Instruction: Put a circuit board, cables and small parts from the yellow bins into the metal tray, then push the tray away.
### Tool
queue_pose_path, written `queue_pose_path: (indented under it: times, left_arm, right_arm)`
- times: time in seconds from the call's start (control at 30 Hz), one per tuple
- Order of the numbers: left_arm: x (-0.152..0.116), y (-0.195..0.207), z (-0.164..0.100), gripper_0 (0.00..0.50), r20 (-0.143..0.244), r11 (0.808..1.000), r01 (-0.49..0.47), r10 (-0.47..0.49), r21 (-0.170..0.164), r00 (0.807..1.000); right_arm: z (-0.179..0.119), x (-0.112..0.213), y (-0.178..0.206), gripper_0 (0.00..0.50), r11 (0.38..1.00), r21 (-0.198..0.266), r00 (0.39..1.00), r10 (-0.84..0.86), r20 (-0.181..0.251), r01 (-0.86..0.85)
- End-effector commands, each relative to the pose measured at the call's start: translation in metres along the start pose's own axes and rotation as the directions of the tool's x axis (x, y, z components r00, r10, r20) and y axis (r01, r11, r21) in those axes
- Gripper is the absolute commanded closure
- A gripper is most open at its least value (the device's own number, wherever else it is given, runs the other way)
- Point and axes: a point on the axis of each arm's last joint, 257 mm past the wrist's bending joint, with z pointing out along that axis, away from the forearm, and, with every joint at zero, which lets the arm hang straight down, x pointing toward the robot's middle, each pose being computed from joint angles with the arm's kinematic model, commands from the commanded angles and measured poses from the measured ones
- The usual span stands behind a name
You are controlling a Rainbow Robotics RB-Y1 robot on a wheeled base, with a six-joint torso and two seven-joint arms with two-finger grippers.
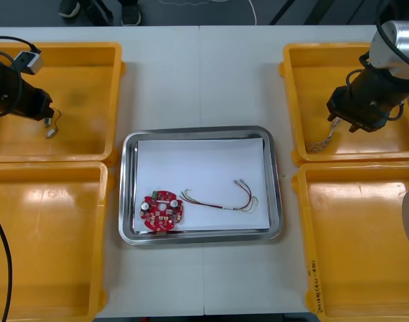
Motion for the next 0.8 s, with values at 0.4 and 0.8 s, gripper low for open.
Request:
queue_pose_path:
  times: [0.4,0.8]
  left_arm:
    - [-0.029,-0.009,-0.027,0.000,-0.017,0.938,0.346,-0.346,-0.007,0.938]
    - [-0.032,-0.002,-0.008,0.000,-0.022,0.928,0.373,-0.373,-0.015,0.928]
  right_arm:
    - [0.003,0.004,0.037,0.000,0.998,-0.055,0.999,-0.037,-0.001,0.037]
    - [0.012,0.010,0.042,0.000,0.996,-0.084,1.000,-0.022,-0.022,0.020]
